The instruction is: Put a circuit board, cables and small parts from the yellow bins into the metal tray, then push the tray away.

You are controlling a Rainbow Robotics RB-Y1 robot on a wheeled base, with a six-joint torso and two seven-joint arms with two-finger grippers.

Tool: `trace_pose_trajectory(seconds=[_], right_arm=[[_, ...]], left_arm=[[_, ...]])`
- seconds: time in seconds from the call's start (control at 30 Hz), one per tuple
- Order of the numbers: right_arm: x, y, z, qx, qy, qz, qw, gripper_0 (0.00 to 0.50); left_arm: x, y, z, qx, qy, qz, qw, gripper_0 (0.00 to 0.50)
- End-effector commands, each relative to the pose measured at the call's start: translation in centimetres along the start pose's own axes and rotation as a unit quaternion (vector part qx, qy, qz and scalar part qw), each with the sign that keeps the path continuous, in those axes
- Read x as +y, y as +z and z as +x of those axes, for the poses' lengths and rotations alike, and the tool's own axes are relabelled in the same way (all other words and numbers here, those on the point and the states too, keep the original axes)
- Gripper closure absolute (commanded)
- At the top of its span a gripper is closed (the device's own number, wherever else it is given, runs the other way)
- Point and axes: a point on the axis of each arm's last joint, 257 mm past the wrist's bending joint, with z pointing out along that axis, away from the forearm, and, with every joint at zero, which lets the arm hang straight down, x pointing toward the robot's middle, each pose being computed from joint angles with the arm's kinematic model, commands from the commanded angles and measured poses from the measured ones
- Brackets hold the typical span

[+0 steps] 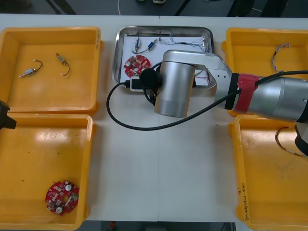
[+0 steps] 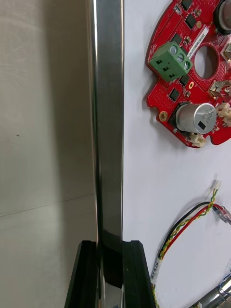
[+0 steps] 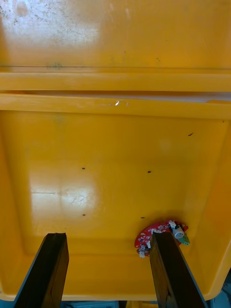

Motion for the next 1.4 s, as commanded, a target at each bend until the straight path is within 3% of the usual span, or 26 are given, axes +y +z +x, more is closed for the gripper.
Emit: trace_pose_trajectory(seconds=[0.03,0.3,0.93,1.2,1.4], right_arm=[[-4.2,-0.9,-0.9,-0.009,-0.035,0.04,0.999,0.5],[-5.5,-0.5,-1.5,-0.026,-0.038,0.051,0.998,0.5],[-6.4,1.4,0.2,-0.02,-0.045,0.057,0.997,0.5],[-4.0,2.0,0.4,-0.02,-0.022,0.013,0.999,0.5],[-3.8,2.0,0.3,-0.022,-0.021,0.011,0.999,0.5]], left_arm=[[1.6,-1.5,-0.4,-0.014,-0.002,-0.026,0.9995,0.0],[1.6,-1.5,-0.4,-0.014,-0.002,-0.026,0.9995,0.0],[1.6,-1.5,-0.4,-0.014,-0.002,-0.026,0.9995,0.0],[1.6,-1.5,-0.4,-0.014,-0.002,-0.026,0.9995,0.0],[1.6,-1.5,-0.4,-0.014,-0.002,-0.026,0.9995,0.0]])
